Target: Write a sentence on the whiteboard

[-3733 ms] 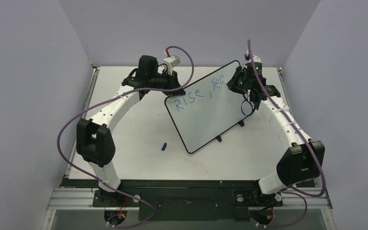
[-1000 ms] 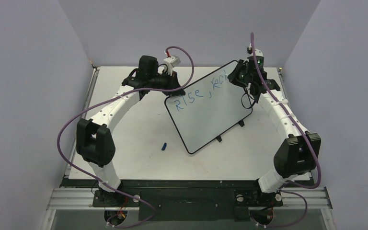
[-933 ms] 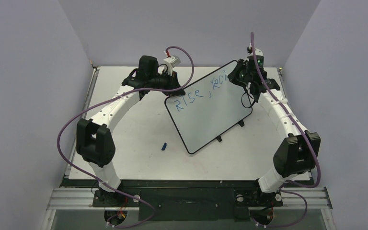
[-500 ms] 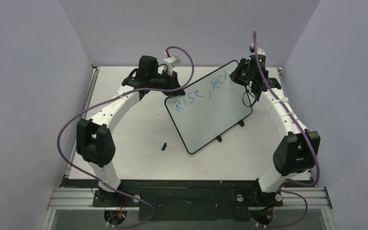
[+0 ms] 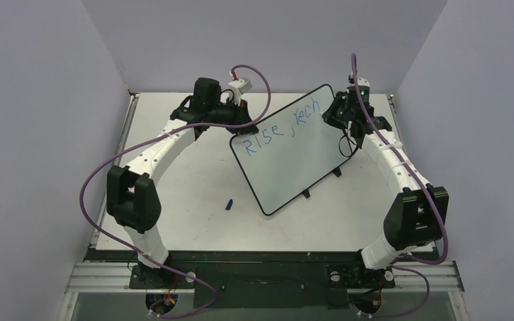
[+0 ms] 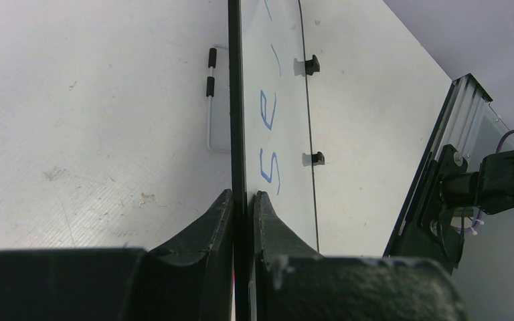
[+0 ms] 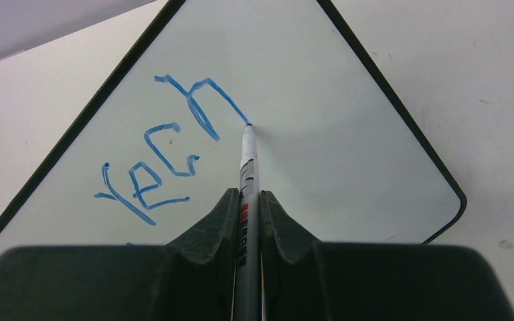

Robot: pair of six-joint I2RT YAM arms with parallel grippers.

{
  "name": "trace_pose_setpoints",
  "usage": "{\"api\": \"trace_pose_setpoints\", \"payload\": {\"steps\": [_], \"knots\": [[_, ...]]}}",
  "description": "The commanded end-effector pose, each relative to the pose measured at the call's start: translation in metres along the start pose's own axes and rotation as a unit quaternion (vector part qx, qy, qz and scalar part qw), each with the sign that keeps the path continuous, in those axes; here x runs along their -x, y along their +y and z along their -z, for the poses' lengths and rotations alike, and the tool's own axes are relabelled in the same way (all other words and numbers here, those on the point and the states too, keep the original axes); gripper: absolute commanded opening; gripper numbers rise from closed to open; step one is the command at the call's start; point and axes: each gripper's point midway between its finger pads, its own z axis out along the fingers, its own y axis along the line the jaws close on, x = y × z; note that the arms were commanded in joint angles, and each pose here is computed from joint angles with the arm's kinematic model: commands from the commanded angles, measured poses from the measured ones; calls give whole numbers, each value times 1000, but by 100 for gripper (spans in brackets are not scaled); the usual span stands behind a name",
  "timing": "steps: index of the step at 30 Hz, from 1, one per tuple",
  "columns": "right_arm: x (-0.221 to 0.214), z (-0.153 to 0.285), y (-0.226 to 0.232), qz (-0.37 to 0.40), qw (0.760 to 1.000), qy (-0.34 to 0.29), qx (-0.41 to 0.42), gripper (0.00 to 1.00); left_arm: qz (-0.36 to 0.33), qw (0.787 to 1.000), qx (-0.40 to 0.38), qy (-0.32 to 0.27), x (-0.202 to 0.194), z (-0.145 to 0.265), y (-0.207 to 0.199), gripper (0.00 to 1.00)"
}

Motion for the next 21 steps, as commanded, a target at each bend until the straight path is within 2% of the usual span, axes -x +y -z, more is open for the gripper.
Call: {"api": "trace_pose_setpoints", "payload": {"steps": [1, 12, 21], "knots": [[8, 18, 1, 1, 1000, -21, 5, 0, -88, 995, -14, -51, 34, 16, -21, 0], [29, 69, 11, 8, 998, -61, 17, 0, -89, 995, -8, -53, 35, 17, -20, 0], [-1, 102, 30, 39, 997, -52, 50, 0, -94, 994, -4, -59, 35, 19, -20, 0]]}}
